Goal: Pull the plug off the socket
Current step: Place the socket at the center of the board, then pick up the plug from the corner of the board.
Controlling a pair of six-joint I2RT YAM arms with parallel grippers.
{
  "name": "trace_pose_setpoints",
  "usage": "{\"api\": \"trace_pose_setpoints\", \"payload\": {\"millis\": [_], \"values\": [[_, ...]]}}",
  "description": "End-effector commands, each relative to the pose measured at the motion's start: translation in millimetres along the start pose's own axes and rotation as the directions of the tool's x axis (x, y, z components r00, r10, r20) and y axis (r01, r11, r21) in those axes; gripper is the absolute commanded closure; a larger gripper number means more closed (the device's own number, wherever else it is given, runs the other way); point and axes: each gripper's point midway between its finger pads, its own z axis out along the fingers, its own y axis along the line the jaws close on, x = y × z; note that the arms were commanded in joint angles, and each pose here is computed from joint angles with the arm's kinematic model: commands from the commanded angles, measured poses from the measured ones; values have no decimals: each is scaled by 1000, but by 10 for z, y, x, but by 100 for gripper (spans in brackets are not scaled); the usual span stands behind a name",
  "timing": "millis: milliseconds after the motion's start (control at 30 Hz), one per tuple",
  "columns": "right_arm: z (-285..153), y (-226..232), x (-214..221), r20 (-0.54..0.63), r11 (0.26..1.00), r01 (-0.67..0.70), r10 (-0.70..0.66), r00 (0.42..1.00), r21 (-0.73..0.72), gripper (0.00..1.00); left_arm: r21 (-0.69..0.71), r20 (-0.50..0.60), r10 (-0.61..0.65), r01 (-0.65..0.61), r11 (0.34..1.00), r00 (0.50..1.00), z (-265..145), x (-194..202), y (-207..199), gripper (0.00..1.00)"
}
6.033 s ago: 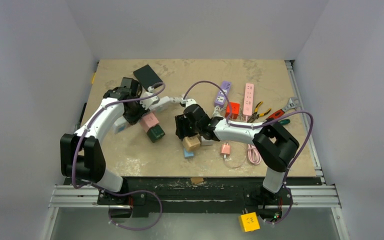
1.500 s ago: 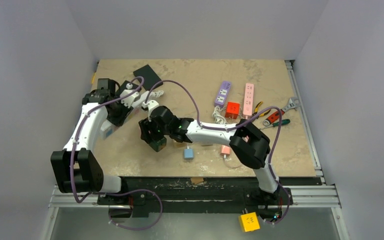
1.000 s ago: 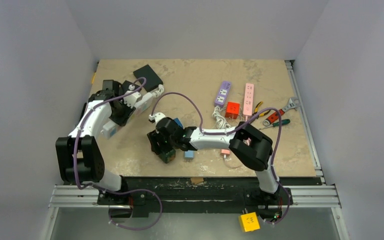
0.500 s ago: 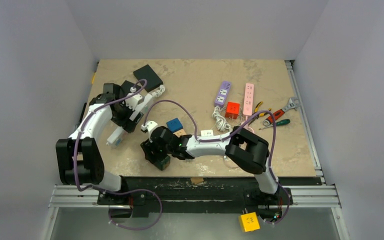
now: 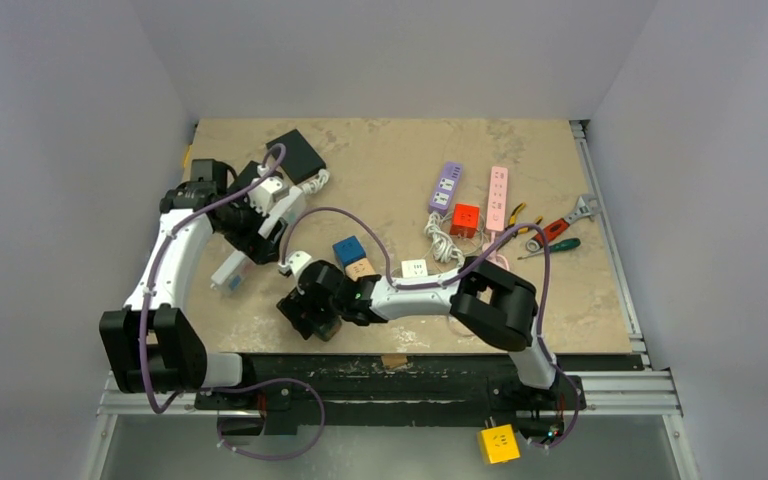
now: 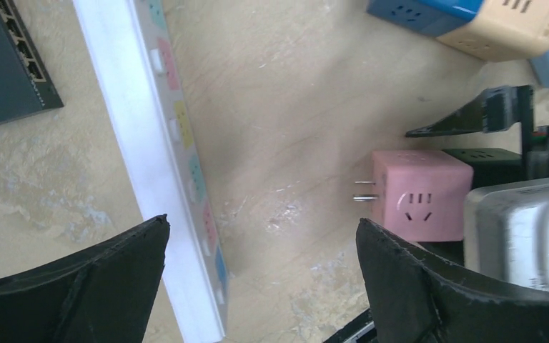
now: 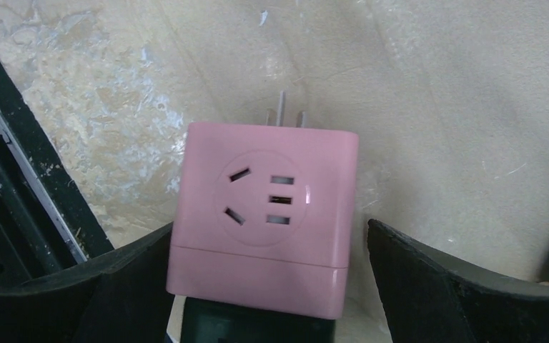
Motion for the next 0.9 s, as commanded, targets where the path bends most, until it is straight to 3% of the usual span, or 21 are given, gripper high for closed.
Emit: {"api": "trace_pose_setpoints", "payload": {"millis": [0,300,700,767,867], "values": [[-120,123,-324,83,999,41,-41,996,9,5,89,94,17,-26,996,995,-262,-198,-219,0],[74,238,-472,69,998,58,-56,996,-15,10,55,164,-14,5,998,986,-627,-323,-275,0],[79,116,-191,-150,982,186,-187,971,-18,9,65,238,-101,88,994,966,-824,-478,-265,0],[89,73,-168,-183,977,212,-209,961,-6,14,68,245,-105,91,994,964,-849,-502,-271,0],[95,43,-279,-165,978,207,-200,966,25,35,57,255,-110,99,994,961,-897,-530,-268,0]]}}
